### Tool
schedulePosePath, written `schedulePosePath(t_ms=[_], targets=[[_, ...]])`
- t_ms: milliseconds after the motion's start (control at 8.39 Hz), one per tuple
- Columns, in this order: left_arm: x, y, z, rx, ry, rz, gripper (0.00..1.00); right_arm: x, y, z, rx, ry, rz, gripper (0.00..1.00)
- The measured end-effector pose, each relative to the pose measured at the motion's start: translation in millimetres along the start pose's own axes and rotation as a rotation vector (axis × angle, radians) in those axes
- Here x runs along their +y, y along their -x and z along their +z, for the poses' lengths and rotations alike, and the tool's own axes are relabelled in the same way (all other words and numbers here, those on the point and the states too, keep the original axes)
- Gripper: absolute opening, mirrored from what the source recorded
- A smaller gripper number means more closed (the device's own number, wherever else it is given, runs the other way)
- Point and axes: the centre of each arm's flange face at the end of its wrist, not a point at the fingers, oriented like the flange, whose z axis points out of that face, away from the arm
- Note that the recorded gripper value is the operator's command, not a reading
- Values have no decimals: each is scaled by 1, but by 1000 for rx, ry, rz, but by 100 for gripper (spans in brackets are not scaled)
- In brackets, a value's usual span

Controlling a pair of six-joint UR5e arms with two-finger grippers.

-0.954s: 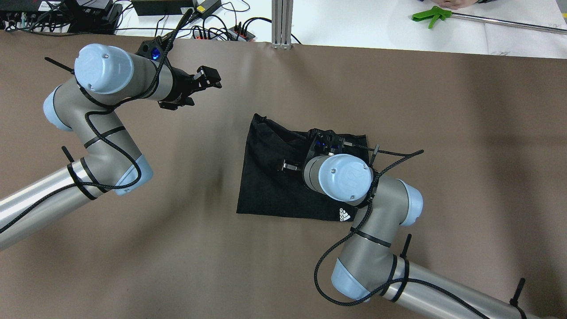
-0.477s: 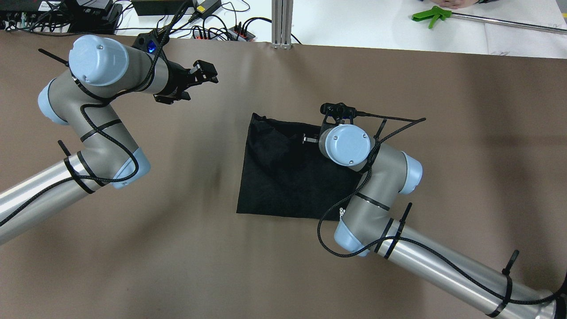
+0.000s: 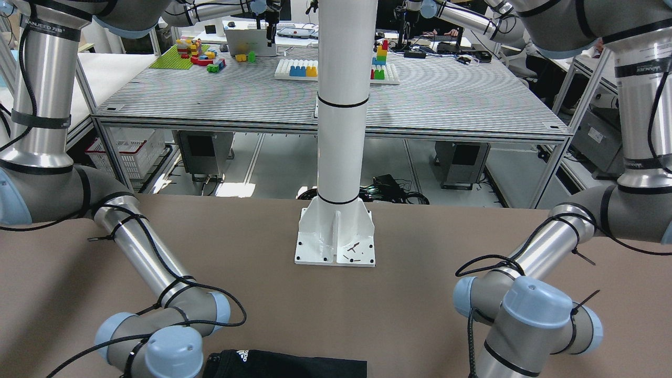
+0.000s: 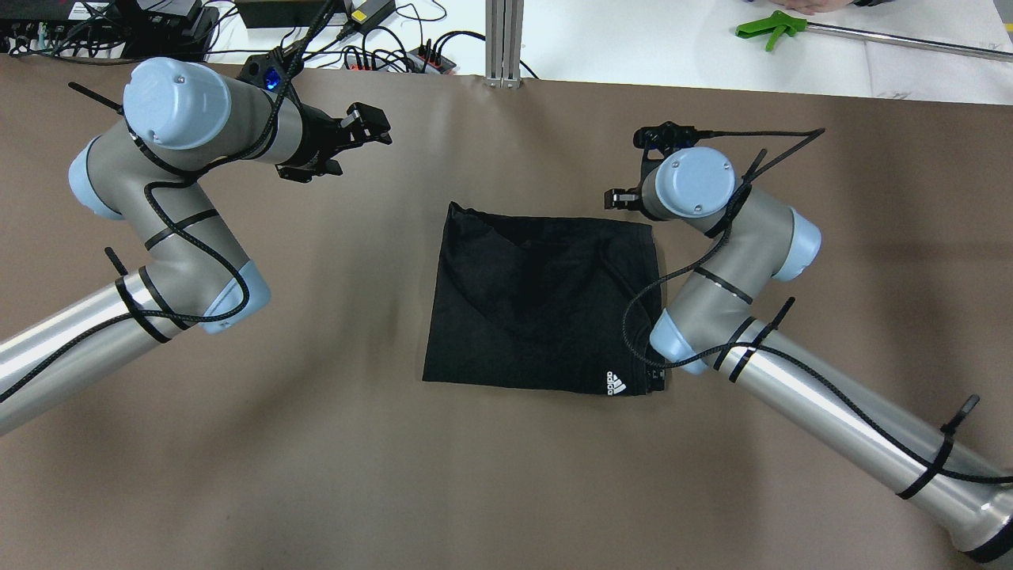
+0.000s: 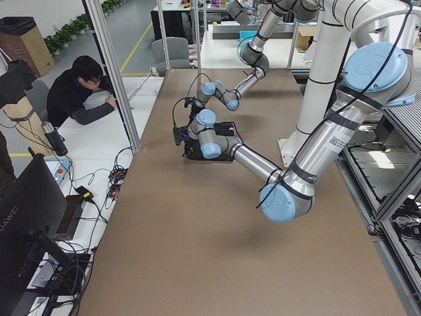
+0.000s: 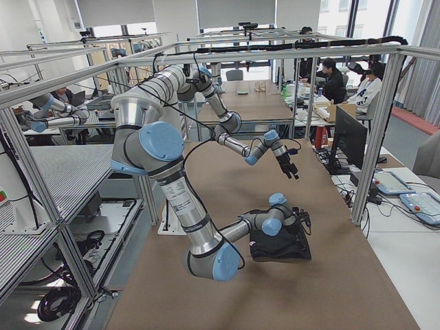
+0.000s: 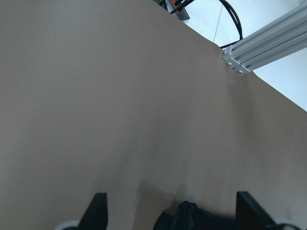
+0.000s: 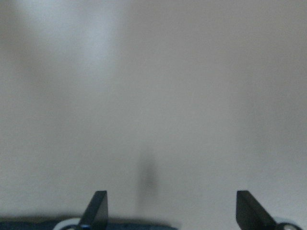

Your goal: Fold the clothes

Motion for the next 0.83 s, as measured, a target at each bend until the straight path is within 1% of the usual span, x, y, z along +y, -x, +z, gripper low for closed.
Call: schedulePosePath(t_ms=[238, 358, 477, 596, 715, 835], targets=[[-16, 5, -6, -6, -17, 3, 94, -34, -37, -6, 2, 23, -66, 94], [-43, 24, -16, -33, -28, 14, 94, -49, -66, -9, 0, 60, -103, 94], [-86, 61, -34, -82, -40, 67, 94, -63, -114, -12, 9, 123, -169, 94], [-130, 114, -55, -147, -55, 184, 94, -72, -176, -20, 46, 186, -271, 94], [-168, 175, -80, -222, -64, 334, 94, -74, -248, -32, 89, 241, -395, 94], [-197, 230, -108, -287, -72, 443, 94, -66, -324, -48, 124, 283, -491, 94]])
